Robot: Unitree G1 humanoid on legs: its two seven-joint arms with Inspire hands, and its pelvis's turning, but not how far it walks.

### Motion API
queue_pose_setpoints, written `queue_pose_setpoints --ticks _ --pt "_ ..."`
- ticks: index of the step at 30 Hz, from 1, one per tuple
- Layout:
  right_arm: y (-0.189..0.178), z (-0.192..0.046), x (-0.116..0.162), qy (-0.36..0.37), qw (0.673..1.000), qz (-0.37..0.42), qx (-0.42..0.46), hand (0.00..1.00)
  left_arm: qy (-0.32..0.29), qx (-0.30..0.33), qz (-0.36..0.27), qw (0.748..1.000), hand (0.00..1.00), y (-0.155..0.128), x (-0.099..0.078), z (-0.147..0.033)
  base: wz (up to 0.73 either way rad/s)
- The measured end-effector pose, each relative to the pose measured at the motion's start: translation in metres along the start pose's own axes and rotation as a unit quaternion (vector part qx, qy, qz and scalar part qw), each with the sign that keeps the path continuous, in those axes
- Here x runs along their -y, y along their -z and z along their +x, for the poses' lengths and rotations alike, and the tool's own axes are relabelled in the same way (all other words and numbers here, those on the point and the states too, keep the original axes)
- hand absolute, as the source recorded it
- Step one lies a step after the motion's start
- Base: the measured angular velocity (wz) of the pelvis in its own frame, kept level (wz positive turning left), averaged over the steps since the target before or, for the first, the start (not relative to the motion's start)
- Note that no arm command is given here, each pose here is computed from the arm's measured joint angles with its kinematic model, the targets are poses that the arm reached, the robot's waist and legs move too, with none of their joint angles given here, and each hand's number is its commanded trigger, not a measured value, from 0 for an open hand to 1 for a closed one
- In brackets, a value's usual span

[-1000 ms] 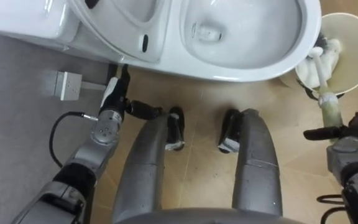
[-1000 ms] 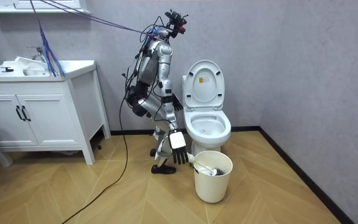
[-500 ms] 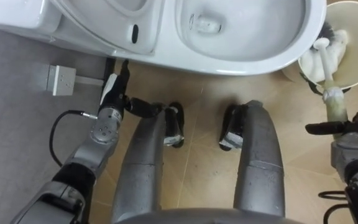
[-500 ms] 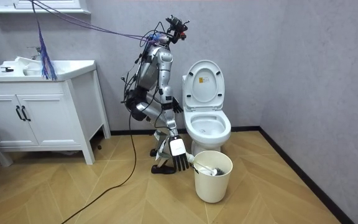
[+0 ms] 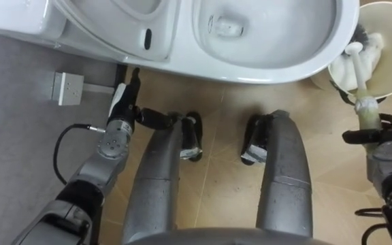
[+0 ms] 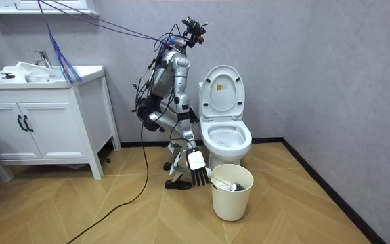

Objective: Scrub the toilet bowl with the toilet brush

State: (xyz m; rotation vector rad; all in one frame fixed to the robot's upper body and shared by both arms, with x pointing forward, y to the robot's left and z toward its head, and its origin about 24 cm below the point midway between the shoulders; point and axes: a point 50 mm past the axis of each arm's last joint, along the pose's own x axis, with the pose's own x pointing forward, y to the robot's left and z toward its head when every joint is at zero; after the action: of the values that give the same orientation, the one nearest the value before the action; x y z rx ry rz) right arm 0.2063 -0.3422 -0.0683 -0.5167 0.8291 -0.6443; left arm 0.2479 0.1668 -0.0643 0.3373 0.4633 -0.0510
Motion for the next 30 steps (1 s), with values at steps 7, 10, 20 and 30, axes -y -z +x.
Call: queue_pose_setpoints --ticks 7,10,20,30 --pt "0.005 0.0 0.003 0.004 1.0 -0.003 -0.008 1.0 0.004 0.006 -0.002 1.0 0.0 -0.001 0.001 -0.002 0.0" --pt "0.007 0.0 0.003 0.003 1.0 -0.005 -0.011 1.0 0.007 0.01 -0.004 1.0 0.0 -0.001 0.003 -0.005 0.0" --pt "0.008 0.0 0.002 -0.001 1.0 -0.013 -0.01 1.0 0.01 0.007 -0.003 1.0 0.0 0.001 0.005 -0.006 0.0" --pt "0.014 -0.001 0.001 -0.015 1.0 0.002 -0.027 1.0 0.017 0.0 0.002 1.0 0.0 0.007 0.008 -0.009 -0.02"
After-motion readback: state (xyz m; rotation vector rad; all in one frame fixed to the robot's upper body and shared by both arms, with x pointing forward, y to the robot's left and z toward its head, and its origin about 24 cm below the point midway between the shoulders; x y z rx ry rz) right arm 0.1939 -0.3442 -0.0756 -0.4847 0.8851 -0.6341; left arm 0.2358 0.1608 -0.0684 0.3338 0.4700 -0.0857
